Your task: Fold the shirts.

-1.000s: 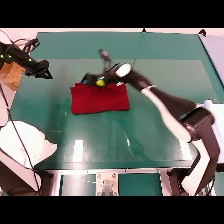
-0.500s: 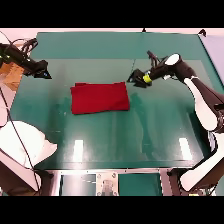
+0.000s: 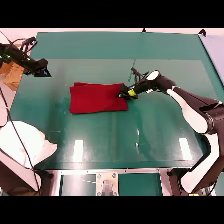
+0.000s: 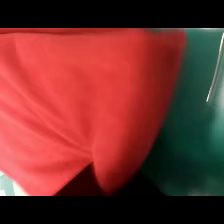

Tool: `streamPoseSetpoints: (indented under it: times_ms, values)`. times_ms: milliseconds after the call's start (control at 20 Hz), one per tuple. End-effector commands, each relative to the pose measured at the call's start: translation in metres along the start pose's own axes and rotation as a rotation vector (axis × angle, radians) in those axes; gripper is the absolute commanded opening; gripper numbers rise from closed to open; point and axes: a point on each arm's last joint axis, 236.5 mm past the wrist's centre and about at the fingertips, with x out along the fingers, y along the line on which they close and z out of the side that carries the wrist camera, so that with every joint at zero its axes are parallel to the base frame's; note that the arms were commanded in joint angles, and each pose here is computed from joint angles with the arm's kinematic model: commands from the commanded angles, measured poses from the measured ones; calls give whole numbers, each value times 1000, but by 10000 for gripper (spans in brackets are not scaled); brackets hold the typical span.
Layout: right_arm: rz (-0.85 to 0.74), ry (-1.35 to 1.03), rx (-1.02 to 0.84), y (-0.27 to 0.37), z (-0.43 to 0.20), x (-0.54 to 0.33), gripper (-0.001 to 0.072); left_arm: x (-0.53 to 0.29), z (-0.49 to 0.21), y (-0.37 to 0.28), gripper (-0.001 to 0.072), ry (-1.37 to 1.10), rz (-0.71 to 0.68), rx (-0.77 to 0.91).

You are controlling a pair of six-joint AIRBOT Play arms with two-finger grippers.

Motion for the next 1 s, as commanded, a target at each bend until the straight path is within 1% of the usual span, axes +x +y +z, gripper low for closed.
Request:
streamPoseSetpoints:
  times_ms: [0, 100, 200, 300, 400, 550, 650, 800, 950]
  values:
    - [97, -45, -31, 48, 16, -6, 14, 0, 1, 1, 28, -4, 2, -5]
    - [133, -92, -100, 75, 36, -47, 13, 0, -1, 0, 28, 2, 0, -5]
    - [161, -203, -143, 96, 62, -115, 13, 0, -1, 0, 28, 3, 0, -4]
    - [164, -328, -149, 98, 77, -198, 13, 0, -3, 0, 28, 12, -2, -4]
    - [122, -438, -112, 79, 79, -276, 13, 0, -5, -1, 28, 21, -4, -3]
    - [19, -590, -9, 29, 63, -383, 13, 0, -7, -1, 28, 29, -5, -3]
    - [-81, -683, 96, -18, 43, -444, 13, 0, -7, -1, 28, 29, -5, -4]
    - [-241, -794, 295, -100, -5, -522, 13, 0, -7, -1, 28, 29, -6, -4]
    - [-338, -827, 501, -165, -69, -568, 12, 0, -7, -1, 28, 28, -6, -4]
